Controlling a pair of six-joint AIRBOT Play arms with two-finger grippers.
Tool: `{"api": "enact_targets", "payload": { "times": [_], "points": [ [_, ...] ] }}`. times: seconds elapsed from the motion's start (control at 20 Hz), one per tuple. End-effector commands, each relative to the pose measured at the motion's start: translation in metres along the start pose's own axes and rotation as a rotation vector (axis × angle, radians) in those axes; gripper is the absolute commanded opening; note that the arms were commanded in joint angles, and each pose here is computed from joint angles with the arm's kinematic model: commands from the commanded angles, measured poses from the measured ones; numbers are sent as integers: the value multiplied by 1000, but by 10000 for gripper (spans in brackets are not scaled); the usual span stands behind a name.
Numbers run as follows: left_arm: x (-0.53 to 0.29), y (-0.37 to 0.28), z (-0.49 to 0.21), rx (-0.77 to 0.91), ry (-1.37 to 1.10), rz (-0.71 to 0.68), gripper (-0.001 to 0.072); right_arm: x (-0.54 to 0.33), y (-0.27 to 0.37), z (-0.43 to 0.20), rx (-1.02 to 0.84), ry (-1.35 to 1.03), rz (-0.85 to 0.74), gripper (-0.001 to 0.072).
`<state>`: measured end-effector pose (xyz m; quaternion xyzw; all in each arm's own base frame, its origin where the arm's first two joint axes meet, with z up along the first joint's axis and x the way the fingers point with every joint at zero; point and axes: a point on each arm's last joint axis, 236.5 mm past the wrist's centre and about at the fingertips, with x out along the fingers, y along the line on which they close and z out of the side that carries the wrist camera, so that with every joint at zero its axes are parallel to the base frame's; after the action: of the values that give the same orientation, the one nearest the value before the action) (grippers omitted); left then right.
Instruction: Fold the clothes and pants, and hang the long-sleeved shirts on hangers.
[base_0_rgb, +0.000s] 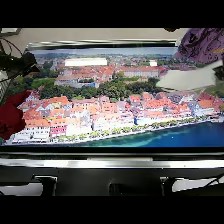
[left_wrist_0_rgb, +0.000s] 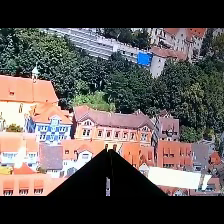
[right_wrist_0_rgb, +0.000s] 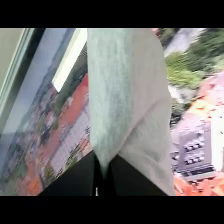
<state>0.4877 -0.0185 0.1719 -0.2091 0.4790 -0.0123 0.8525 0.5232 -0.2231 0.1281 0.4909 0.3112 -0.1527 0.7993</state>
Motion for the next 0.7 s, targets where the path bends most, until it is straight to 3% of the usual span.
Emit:
{"api": "enact_targets", "payload": {
  "times": [0.0, 0.4, 0.65],
  "points": [
    [0, 1, 0, 0, -1, 3, 22, -51, -113, 25, 148, -54, -387, 32],
    [0, 1, 0, 0, -1, 3, 22, -97, -229, -55, 207, 77, -782, 33],
    [0, 0, 0, 1, 0, 2, 23, -132, -275, -113, 234, 65, -921, 34]
  ]
}}
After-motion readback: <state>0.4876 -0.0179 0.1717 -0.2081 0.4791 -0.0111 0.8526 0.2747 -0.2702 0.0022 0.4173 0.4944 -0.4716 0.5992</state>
